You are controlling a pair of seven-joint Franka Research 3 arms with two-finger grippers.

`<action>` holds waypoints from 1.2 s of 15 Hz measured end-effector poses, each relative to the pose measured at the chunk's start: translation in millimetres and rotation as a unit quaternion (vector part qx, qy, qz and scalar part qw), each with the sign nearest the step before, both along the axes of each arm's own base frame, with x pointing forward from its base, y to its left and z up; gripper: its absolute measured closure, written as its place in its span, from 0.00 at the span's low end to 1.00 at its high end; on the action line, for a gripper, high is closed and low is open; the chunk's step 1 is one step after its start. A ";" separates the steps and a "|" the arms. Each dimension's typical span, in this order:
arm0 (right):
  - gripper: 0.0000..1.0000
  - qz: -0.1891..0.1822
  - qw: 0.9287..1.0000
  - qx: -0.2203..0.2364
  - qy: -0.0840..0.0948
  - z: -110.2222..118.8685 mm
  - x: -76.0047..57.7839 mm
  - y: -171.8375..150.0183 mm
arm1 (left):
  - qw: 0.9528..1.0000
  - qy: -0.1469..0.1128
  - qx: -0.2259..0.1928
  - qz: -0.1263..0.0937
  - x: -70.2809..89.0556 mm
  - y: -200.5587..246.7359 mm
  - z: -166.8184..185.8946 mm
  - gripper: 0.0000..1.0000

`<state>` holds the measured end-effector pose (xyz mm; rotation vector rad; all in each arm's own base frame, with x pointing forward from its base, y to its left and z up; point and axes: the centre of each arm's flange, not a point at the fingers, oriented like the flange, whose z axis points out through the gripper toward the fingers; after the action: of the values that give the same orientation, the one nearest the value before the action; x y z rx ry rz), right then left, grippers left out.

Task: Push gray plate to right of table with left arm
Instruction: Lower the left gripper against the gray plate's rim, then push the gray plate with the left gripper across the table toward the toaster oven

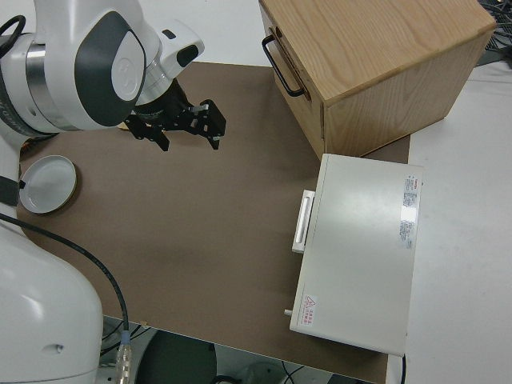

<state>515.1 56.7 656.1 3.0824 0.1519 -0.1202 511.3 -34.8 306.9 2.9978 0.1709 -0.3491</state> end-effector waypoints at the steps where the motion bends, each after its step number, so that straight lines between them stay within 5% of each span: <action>1: 0.00 0.000 1.000 0.000 0.000 0.0 0.0 0.0 | 1.000 0.000 0.000 0.000 0.0 0.0 -0.1 0.98; 11: 0.00 0.000 1.000 0.000 0.000 0.0 0.0 0.0 | 0.999 0.003 -0.032 -0.008 -4.0 -44.3 -0.7 0.98; 18: 0.00 0.000 1.000 0.000 0.000 0.0 0.0 0.0 | 0.999 -0.001 -0.041 0.026 -18.1 -134.6 3.0 0.98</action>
<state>515.1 56.7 656.1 3.0825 0.1519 -0.1202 493.2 -169.4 309.9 2.9061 0.2284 -0.3390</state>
